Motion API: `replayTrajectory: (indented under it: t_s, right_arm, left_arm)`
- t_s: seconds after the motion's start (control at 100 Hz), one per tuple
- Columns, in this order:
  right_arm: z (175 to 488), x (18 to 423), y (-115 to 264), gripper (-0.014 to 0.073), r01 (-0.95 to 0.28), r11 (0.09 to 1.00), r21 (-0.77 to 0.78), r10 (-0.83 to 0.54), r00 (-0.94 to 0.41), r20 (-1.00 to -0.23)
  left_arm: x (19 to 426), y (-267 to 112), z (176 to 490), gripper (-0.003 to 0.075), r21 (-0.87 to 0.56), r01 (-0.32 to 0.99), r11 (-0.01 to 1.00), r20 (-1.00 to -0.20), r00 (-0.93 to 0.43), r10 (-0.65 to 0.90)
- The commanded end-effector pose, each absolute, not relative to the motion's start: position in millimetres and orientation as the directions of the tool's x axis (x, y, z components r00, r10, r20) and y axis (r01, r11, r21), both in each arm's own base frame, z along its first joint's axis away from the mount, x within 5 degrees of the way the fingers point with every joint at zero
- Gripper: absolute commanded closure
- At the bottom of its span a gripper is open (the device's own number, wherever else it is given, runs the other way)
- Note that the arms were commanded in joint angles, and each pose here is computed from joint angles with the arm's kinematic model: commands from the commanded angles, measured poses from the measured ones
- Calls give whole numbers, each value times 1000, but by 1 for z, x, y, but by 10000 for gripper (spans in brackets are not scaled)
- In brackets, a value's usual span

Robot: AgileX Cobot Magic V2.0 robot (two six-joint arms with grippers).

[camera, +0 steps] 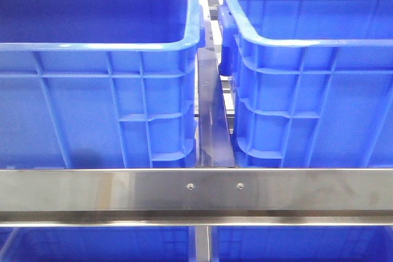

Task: Pick red and yellow buttons and place in box
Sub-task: 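Move the left gripper down to a yellow button in the crate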

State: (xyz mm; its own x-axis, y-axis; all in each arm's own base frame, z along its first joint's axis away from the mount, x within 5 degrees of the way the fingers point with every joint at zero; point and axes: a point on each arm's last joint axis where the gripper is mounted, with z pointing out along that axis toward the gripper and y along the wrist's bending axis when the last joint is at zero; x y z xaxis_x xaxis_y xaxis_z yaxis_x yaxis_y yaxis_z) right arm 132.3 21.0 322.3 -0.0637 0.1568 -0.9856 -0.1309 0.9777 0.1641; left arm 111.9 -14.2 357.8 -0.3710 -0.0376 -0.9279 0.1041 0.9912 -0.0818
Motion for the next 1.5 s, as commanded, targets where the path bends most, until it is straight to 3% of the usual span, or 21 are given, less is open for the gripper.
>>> replayTrajectory:
  t_s: [0.0,0.37,0.75,1.21,1.49]
  right_arm:
    - [332,131,20,663,-129,981,145,143,-29,-989]
    - [332,131,21,663,-137,980,146,143,-32,-989]
    - [332,131,22,663,-146,978,147,143,-35,-989]
    - [331,131,22,663,-152,977,147,143,-37,-989]
    - [331,131,23,663,-165,975,147,142,-43,-989]
  left_arm:
    - [125,-15,375,152,-87,105,991,-953,-299,-52]
    - [237,-24,373,152,-65,86,994,-870,-493,-14]
    - [347,-18,334,152,-35,35,999,-756,-654,-4]
    - [390,-16,280,152,-8,32,999,-668,-744,18]
    - [400,-16,262,152,-11,27,1000,-658,-753,13]
